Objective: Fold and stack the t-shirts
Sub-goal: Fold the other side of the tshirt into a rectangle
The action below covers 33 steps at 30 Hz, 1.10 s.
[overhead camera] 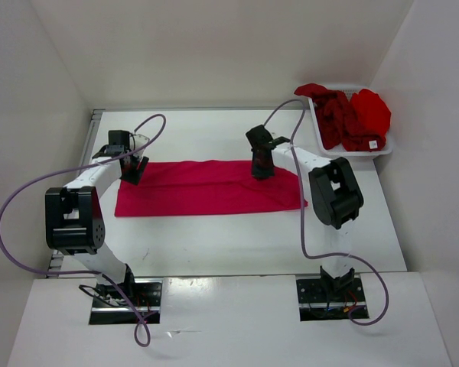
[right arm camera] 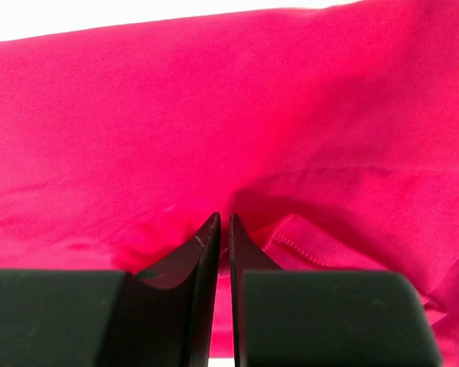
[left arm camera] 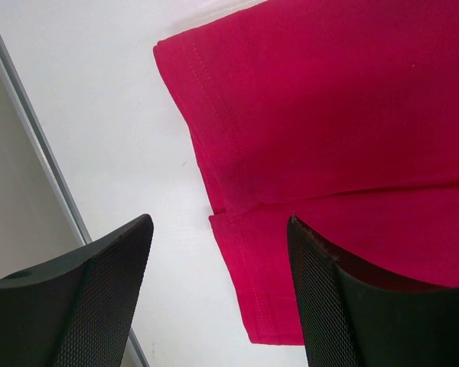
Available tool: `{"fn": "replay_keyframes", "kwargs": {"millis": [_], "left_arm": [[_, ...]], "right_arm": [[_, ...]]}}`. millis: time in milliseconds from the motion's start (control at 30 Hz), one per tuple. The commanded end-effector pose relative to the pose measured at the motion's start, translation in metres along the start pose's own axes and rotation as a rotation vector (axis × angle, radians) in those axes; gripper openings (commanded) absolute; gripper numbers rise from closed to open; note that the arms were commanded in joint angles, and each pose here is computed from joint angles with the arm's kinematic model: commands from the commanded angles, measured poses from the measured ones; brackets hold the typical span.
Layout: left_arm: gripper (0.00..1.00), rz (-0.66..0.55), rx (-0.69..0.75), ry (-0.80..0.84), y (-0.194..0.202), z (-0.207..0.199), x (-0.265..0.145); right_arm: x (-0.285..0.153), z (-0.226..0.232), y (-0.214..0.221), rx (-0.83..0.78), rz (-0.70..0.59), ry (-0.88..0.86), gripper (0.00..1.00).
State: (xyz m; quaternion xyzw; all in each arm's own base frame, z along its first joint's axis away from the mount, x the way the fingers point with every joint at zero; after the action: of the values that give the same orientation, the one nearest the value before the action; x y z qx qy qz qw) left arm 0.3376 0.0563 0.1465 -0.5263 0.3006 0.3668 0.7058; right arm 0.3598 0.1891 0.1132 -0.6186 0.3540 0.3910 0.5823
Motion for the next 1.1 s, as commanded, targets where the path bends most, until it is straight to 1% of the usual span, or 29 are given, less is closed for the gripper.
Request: {"fn": "replay_keyframes", "kwargs": {"millis": [0, 100, 133, 200, 233, 333, 400, 567, 667, 767, 867, 933, 967, 1000, 1067], "left_arm": [[0.78, -0.021, -0.021, -0.012, -0.002, 0.002, -0.003], [0.78, -0.021, -0.021, -0.012, -0.002, 0.002, -0.003], [0.78, -0.021, -0.021, -0.012, -0.002, 0.002, -0.003], [0.78, -0.021, -0.021, -0.012, -0.002, 0.002, -0.003], [0.78, -0.021, -0.021, -0.012, -0.002, 0.002, -0.003], [0.78, -0.021, -0.012, -0.012, -0.002, 0.003, -0.003], [0.78, -0.021, -0.012, -0.012, -0.002, 0.003, -0.003], [0.78, -0.030, -0.014, -0.014, -0.003, 0.003, -0.006], [0.78, -0.039, -0.015, -0.016, -0.005, 0.004, -0.009], [0.78, -0.037, -0.015, -0.025, -0.003, 0.004, -0.007], [0.78, -0.036, -0.006, -0.025, -0.003, 0.005, -0.007], [0.78, -0.039, -0.006, -0.016, -0.003, 0.004, -0.007], [0.78, -0.039, 0.003, -0.017, -0.003, 0.004, -0.007], [0.78, -0.032, 0.005, -0.005, -0.002, 0.003, -0.007], [0.78, -0.022, 0.007, -0.003, 0.002, 0.002, -0.006]], "right_arm": [[-0.024, 0.013, 0.002, -0.003, -0.027, -0.064, 0.13], [-0.020, 0.016, 0.022, -0.019, 0.023, -0.074, 0.12], [-0.019, 0.015, 0.026, -0.021, 0.038, -0.078, 0.08], [-0.022, 0.015, 0.031, -0.010, 0.038, -0.104, 0.05], [-0.027, 0.018, 0.030, -0.016, 0.027, -0.113, 0.01], [-0.030, 0.021, 0.034, -0.014, 0.035, -0.129, 0.01], [-0.040, 0.026, 0.035, -0.023, 0.030, -0.163, 0.01], [-0.054, 0.040, 0.055, -0.074, 0.077, -0.194, 0.00], [-0.060, 0.040, 0.073, -0.088, 0.111, -0.206, 0.00], [-0.073, 0.039, 0.080, -0.097, 0.114, -0.239, 0.00], [-0.095, 0.036, 0.073, -0.099, 0.056, -0.268, 0.05], [-0.114, 0.032, 0.068, -0.103, 0.017, -0.277, 0.11], [-0.121, 0.030, 0.065, -0.100, -0.006, -0.272, 0.14], [-0.126, 0.028, 0.065, -0.098, -0.019, -0.267, 0.23], [-0.142, 0.020, 0.060, -0.076, -0.070, -0.235, 0.33]]}}
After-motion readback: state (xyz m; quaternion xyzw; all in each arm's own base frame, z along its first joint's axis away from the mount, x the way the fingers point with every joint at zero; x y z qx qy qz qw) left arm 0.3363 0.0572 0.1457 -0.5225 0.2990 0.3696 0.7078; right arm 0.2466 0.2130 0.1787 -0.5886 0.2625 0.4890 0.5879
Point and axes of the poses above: each gripper's point midway between its finger pads, its own x axis out along the fingers, its own z axis along the line the jaws close on, y = z × x, the point moved 9 cm from there along -x, back along the fingers, and after that the axes turned 11 degrees about -x, right-handed, at the moved point
